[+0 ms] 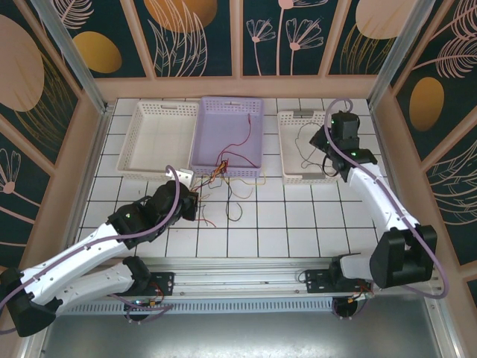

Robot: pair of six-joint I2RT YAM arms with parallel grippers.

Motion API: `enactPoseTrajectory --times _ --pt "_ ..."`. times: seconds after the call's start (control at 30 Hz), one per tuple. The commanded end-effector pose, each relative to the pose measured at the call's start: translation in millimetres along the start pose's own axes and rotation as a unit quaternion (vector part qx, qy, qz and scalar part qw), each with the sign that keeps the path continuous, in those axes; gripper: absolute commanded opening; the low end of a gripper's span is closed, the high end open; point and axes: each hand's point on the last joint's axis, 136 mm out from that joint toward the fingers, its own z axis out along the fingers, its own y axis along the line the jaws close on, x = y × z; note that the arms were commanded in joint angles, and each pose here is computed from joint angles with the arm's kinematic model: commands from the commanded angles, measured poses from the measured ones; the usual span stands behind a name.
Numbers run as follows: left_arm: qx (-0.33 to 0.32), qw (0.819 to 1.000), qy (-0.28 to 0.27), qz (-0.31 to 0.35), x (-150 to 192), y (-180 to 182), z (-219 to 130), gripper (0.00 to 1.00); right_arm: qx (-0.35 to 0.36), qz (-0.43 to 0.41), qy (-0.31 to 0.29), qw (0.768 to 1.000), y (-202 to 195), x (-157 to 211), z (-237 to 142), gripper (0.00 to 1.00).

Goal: Untangle the cables

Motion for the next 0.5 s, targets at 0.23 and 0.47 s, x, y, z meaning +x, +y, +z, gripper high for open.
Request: enactPoseTrajectory --times 0.23,0.47 --pt "0.017 1.0 -0.015 0.004 -6 -5 -1 0.0 0.019 0.008 -0.005 1.0 -11 -2 3 0.25" --pt "0.024 1.0 -0.015 0.002 -6 -8 -1 0.0 0.012 0.005 -0.012 1.0 -7 -8 -9 0.32"
